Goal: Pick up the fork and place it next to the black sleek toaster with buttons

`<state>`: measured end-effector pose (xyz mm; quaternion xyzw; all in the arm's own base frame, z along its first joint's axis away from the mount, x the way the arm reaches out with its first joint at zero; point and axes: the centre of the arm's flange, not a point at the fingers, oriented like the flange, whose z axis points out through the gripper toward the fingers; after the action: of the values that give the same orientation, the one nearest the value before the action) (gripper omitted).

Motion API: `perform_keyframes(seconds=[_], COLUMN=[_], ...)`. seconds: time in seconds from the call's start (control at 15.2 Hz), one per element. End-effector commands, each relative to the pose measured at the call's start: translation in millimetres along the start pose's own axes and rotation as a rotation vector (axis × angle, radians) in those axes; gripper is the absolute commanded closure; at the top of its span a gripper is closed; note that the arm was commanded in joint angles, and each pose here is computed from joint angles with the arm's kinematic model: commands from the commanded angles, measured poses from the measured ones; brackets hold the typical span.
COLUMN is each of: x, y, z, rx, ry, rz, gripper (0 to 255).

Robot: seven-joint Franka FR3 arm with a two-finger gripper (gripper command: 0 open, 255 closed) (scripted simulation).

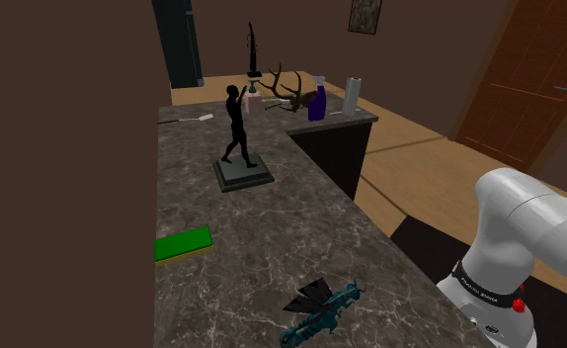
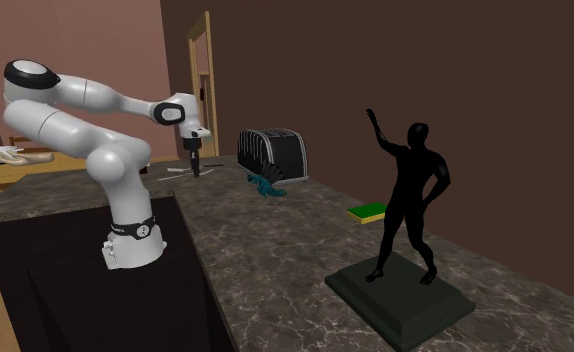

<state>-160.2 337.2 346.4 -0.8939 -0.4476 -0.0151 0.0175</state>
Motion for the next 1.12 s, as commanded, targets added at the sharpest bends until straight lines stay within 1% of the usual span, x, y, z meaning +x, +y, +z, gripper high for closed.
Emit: perform_keyframes(seconds=[0.0,0.2,0.66,0.73,1.06], x=[0,0,0,0,0], y=[1,1,1,1,1], z=[10,27,27,27,27], rx=[0.0,0.0,0.0,0.0,0.0], ry=[0.0,0.0,0.0,0.0,0.0], rz=[0.0,0.0,0.0,0.0,0.0], gripper=[255,255,255,0,0])
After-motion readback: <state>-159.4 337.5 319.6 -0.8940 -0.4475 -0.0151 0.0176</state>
